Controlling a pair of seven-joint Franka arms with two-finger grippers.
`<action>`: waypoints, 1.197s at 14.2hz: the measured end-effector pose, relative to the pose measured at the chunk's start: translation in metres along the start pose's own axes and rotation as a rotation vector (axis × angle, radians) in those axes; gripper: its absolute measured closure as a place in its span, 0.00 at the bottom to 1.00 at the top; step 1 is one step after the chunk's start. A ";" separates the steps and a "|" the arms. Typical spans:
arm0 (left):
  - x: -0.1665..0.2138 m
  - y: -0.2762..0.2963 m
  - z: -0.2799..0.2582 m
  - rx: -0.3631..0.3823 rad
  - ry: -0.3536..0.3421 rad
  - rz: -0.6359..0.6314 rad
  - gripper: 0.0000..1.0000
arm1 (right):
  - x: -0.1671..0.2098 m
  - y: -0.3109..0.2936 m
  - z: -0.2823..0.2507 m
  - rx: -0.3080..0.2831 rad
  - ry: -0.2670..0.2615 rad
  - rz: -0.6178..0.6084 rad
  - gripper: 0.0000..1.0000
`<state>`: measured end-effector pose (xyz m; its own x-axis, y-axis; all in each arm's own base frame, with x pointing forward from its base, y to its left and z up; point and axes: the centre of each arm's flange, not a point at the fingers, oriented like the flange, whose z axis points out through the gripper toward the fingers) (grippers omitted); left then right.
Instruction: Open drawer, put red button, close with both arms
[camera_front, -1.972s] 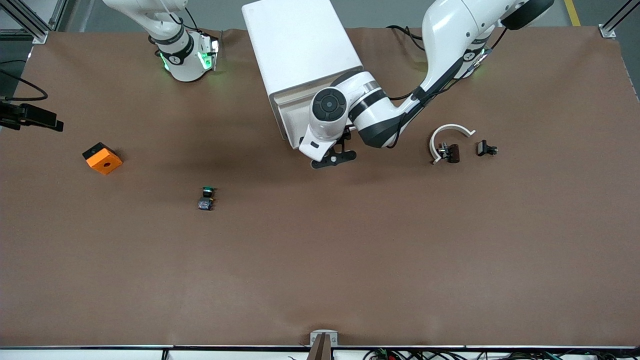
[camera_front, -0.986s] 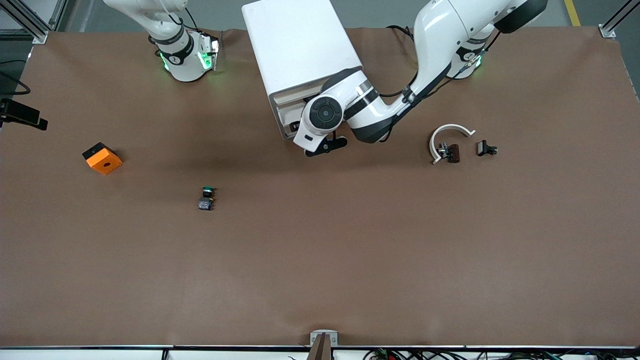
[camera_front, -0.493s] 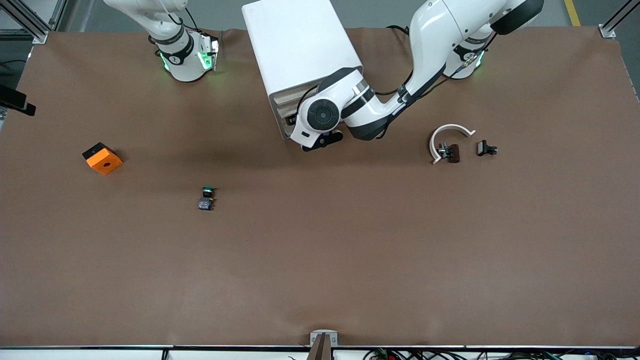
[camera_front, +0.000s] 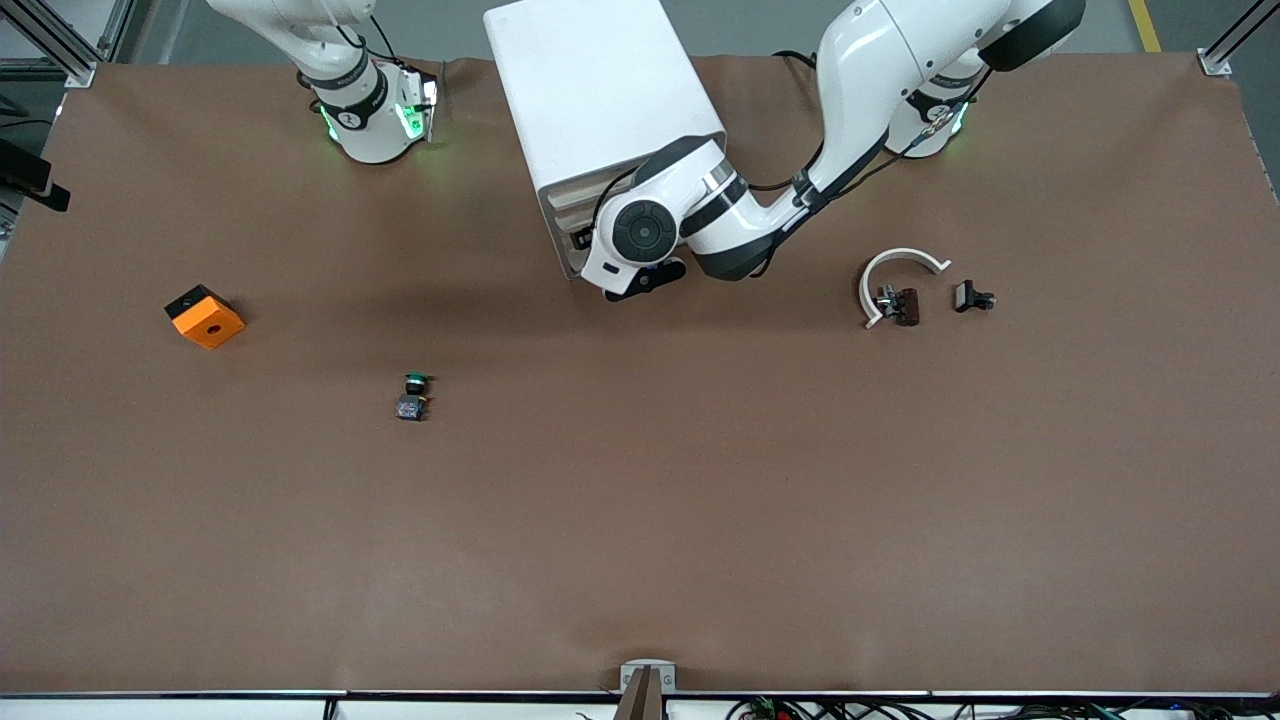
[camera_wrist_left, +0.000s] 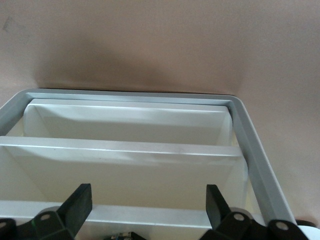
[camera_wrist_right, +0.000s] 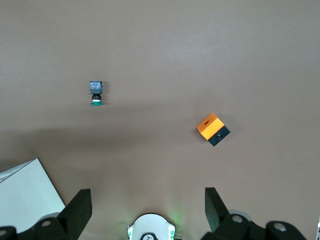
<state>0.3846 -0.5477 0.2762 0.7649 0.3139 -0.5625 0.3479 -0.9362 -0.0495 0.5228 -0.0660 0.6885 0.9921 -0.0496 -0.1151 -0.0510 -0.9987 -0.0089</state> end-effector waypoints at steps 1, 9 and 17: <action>0.000 0.000 0.000 0.000 0.000 0.000 0.00 | 0.000 0.000 0.001 0.001 0.000 0.000 0.00; 0.004 -0.006 -0.047 -0.026 0.022 -0.017 0.00 | -0.020 0.002 0.004 0.002 0.074 0.003 0.00; 0.024 -0.082 -0.188 -0.025 0.190 -0.108 0.00 | -0.028 0.004 0.008 0.006 0.113 0.023 0.00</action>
<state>0.4764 -0.4337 0.4213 0.8104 0.4382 -0.3889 0.4445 -0.8923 -0.0792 0.4934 -0.0680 0.6839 0.9972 -0.0741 -0.0028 -0.0742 -0.9972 -0.0131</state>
